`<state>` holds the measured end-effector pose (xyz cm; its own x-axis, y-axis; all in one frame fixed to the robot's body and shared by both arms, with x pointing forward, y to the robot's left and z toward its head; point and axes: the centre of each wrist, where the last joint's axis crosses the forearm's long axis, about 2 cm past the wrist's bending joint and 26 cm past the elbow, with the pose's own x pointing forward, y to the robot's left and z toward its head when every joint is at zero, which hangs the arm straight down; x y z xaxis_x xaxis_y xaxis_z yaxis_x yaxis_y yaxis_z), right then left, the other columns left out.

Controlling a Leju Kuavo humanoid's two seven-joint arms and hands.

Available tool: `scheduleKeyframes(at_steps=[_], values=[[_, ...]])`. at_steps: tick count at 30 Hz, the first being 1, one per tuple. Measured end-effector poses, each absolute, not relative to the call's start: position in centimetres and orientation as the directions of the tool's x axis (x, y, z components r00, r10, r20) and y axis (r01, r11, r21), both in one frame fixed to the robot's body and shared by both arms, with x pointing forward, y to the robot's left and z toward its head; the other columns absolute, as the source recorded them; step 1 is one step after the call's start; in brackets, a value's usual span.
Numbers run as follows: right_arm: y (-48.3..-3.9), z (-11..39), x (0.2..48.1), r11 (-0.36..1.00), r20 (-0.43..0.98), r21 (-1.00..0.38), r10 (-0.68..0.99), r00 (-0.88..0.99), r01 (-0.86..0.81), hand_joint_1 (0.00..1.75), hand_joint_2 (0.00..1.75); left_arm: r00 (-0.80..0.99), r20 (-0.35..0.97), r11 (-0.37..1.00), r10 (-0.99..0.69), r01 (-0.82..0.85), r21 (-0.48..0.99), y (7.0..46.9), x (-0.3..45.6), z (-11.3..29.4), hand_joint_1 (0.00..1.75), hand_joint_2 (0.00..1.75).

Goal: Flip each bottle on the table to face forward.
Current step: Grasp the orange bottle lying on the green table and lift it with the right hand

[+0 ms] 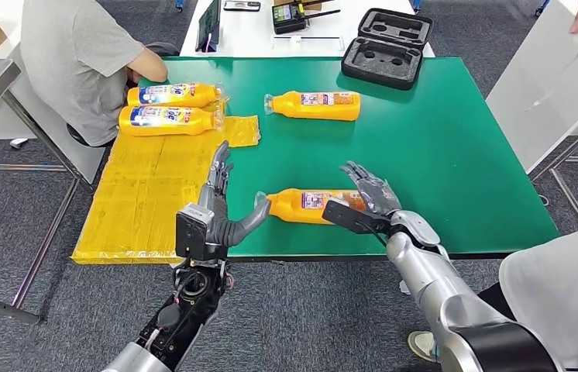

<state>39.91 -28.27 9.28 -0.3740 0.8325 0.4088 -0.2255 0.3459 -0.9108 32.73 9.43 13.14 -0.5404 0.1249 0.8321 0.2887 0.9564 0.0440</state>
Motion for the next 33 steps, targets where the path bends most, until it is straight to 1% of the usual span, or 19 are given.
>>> scheduleKeyframes(at_steps=[8, 16, 25, 33], values=[[-27.4, 9.2, 39.8, 0.355, 0.427, -0.902, 0.816, -0.39, -0.247, 0.0, 1.75, -0.548, 0.828, 0.955, 0.118, 0.29, 0.056, 9.2, 32.6, 13.2, 0.0, 1.75], [-27.4, 9.2, 40.1, 0.334, 0.448, -0.87, 0.842, -0.301, -0.363, 0.0, 1.75, -0.545, 0.828, 0.95, 0.13, 0.307, 0.053, 9.1, 32.6, 13.3, 0.0, 1.75], [-27.5, 9.7, 40.6, 0.258, 0.393, -0.869, 0.878, -0.273, -0.422, 0.0, 1.75, -0.542, 0.829, 0.949, 0.135, 0.311, 0.049, 9.0, 32.5, 13.2, 0.0, 1.75], [-27.0, 10.2, 41.1, 0.14, 0.284, -0.892, 0.914, -0.291, -0.429, 0.0, 1.75, -0.541, 0.829, 0.948, 0.14, 0.315, 0.046, 9.0, 32.7, 13.4, 0.0, 1.75]])
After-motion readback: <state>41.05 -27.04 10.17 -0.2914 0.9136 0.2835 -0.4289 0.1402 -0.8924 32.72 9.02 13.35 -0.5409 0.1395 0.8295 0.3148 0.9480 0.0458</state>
